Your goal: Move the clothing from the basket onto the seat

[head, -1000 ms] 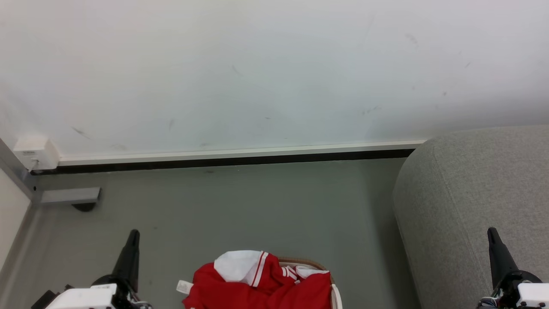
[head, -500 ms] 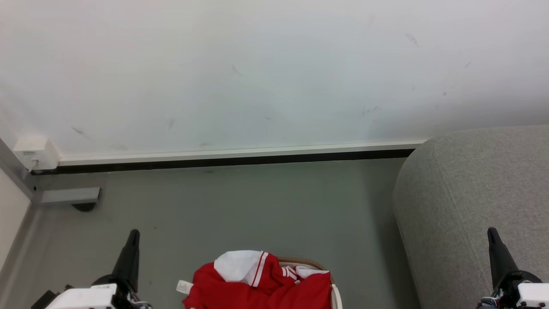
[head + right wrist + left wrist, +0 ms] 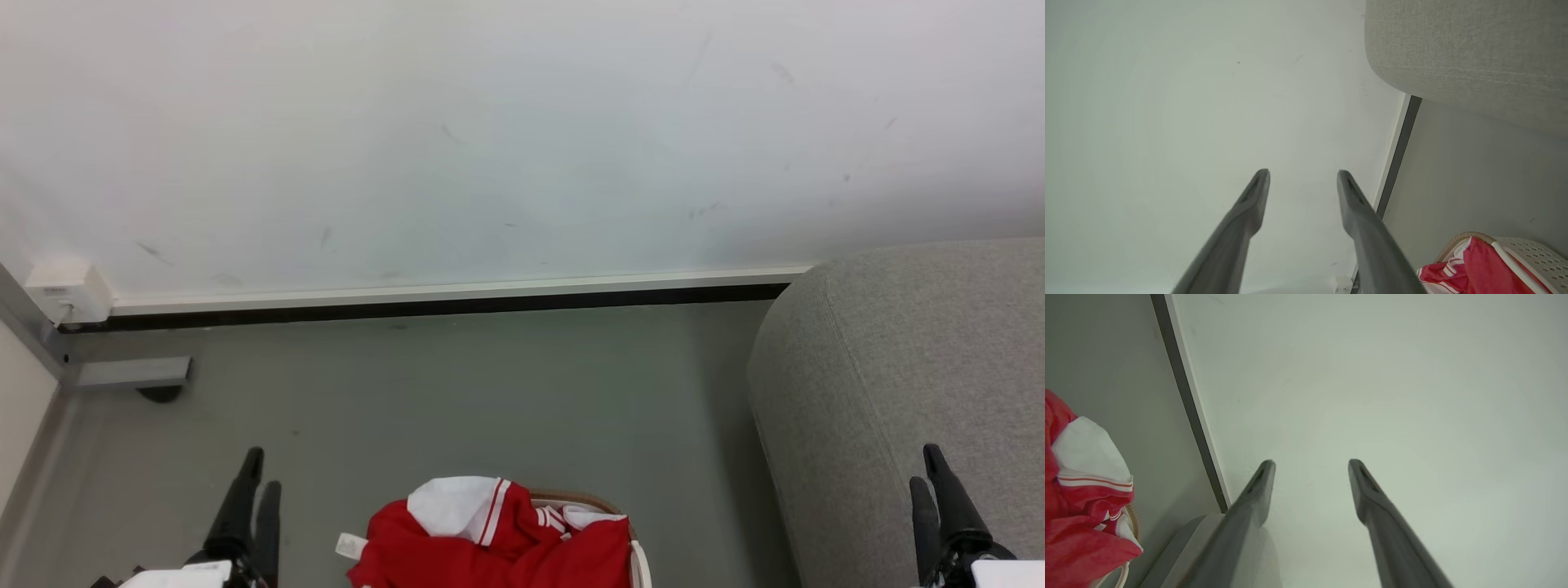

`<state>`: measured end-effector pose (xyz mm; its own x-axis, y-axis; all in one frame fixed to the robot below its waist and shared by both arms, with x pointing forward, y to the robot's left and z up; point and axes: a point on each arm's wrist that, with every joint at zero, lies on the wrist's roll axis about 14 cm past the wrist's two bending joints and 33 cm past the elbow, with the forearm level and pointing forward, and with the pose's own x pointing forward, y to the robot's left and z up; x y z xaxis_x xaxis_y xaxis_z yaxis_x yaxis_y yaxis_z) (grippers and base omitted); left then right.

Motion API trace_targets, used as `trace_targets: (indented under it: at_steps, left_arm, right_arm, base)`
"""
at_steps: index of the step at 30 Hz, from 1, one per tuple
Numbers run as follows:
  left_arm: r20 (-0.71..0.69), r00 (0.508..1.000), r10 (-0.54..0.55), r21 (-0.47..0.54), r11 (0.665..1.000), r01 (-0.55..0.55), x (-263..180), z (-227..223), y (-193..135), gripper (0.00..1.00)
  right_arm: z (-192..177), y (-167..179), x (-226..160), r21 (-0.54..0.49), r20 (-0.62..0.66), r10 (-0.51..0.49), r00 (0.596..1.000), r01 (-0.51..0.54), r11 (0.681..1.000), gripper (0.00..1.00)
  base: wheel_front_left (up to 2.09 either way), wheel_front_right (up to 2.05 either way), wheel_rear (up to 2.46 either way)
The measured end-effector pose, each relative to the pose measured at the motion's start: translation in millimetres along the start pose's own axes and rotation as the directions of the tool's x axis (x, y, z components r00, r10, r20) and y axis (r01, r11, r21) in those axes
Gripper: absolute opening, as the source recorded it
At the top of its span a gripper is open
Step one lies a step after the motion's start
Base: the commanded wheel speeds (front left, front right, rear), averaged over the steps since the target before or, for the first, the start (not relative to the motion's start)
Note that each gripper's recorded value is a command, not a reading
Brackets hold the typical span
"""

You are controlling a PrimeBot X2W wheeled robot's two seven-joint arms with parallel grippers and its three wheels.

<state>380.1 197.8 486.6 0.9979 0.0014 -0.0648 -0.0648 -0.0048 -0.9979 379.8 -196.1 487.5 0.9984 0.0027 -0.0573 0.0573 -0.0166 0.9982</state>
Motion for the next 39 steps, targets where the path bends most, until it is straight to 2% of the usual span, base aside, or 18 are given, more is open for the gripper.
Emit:
trace_targets:
  at_steps: [5,11,18,23,31,39]
  left_arm:
    - [0.006,1.000,0.001,0.014,1.000,-0.001,-1,-2,0,1.00]
    - [0.026,1.000,-0.006,0.056,0.998,0.004,-1,-1,-2,1.00]
    - [0.037,0.999,-0.011,0.174,0.985,0.004,-5,0,-3,1.00]
    - [0.040,0.999,-0.020,0.279,0.960,0.008,-7,0,-6,1.00]
    - [0.057,0.997,-0.044,0.430,0.903,0.016,-10,4,-12,1.00]
    - [0.045,0.997,-0.064,0.585,0.811,0.026,-14,0,-16,1.00]
  right_arm:
    - [-5,0,0,-0.018,-0.002,-0.001,1.000,0.001,1.000,1.00]
    - [-9,1,0,-0.092,-0.002,0.000,1.000,-0.001,0.996,1.00]
    - [-19,6,0,-0.267,-0.027,0.015,1.000,-0.021,0.964,1.00]
    - [-26,10,0,-0.405,-0.049,0.027,0.998,-0.045,0.913,1.00]
    - [-33,12,-2,-0.585,-0.070,0.035,0.997,-0.069,0.808,1.00]
    - [-35,14,-2,-0.710,-0.080,0.048,0.996,-0.091,0.698,1.00]
  base:
    - [0.00,0.00,0.00]
    - [0.00,0.00,0.00]
    - [0.00,0.00,0.00]
    - [0.00,0.00,0.00]
    - [0.00,0.00,0.00]
    - [0.00,0.00,0.00]
